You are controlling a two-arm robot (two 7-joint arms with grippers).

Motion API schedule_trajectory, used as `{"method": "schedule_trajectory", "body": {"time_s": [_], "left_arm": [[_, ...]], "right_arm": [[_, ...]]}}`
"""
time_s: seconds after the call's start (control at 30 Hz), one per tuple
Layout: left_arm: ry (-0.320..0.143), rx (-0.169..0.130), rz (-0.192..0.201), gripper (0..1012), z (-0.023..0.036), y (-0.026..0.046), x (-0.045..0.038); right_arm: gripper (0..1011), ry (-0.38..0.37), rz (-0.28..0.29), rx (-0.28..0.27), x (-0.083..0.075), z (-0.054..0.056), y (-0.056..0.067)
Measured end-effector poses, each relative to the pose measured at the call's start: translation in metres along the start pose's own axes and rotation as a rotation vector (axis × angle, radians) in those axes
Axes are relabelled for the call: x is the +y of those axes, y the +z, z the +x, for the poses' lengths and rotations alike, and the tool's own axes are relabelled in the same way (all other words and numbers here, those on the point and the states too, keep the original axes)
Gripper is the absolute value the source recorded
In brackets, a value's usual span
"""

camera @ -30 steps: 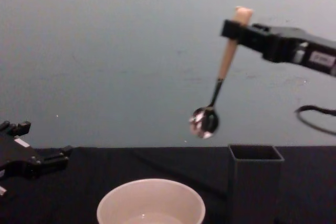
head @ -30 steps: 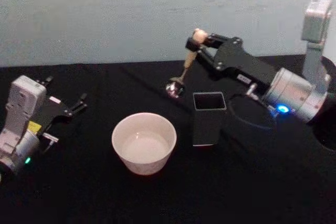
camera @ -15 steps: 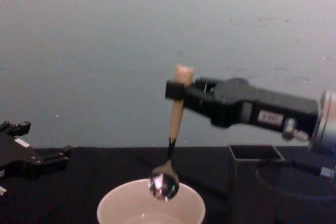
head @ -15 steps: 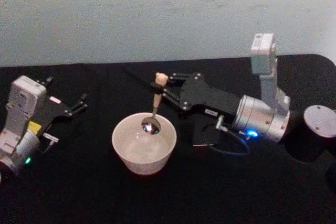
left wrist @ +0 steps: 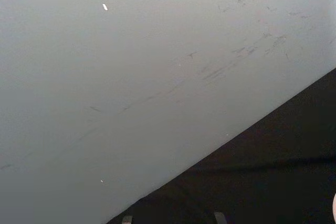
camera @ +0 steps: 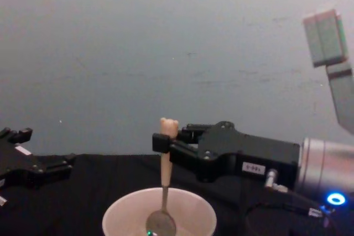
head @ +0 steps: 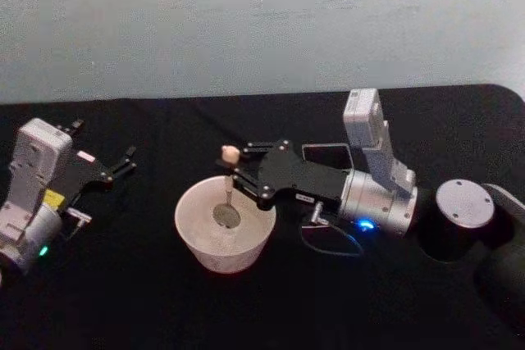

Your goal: Pick up the stirring spoon with one hand, stir inside the cup, then place it back in its original position.

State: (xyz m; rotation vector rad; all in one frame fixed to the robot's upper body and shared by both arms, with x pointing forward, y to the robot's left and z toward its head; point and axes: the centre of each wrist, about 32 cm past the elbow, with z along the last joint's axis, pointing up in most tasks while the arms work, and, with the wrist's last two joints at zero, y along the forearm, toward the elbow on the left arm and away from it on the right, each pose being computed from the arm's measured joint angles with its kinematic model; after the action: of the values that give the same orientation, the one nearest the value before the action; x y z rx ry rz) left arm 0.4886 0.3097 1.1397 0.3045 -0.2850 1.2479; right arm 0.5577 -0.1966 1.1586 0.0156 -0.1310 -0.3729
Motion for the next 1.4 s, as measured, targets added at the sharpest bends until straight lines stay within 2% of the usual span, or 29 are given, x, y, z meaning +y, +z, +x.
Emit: {"method": "schedule_trajectory", "body": {"time_s": [0.43,0.83,1.07,1.4], "left_arm": [[0.000,0.000,0.000,1001,0.0000,0.0000,0.0000],[0.000,0.000,0.000,1001,0.0000,0.0000,0.0000],[0.000,0.000,0.000,1001,0.0000,0.0000,0.0000],[0.000,0.000,0.000,1001,0.0000,0.0000,0.0000]], "right_arm": [[188,-0.002,-0.020,-0.006,0.011,0.001,-0.014],[188,-0.022,-0.019,-0.011,0.009,0.003,-0.014],[188,-0.030,-0.031,-0.016,-0.001,0.003,-0.014],[188,-0.016,-0.029,-0.005,-0.020,-0.006,-0.009]]}}
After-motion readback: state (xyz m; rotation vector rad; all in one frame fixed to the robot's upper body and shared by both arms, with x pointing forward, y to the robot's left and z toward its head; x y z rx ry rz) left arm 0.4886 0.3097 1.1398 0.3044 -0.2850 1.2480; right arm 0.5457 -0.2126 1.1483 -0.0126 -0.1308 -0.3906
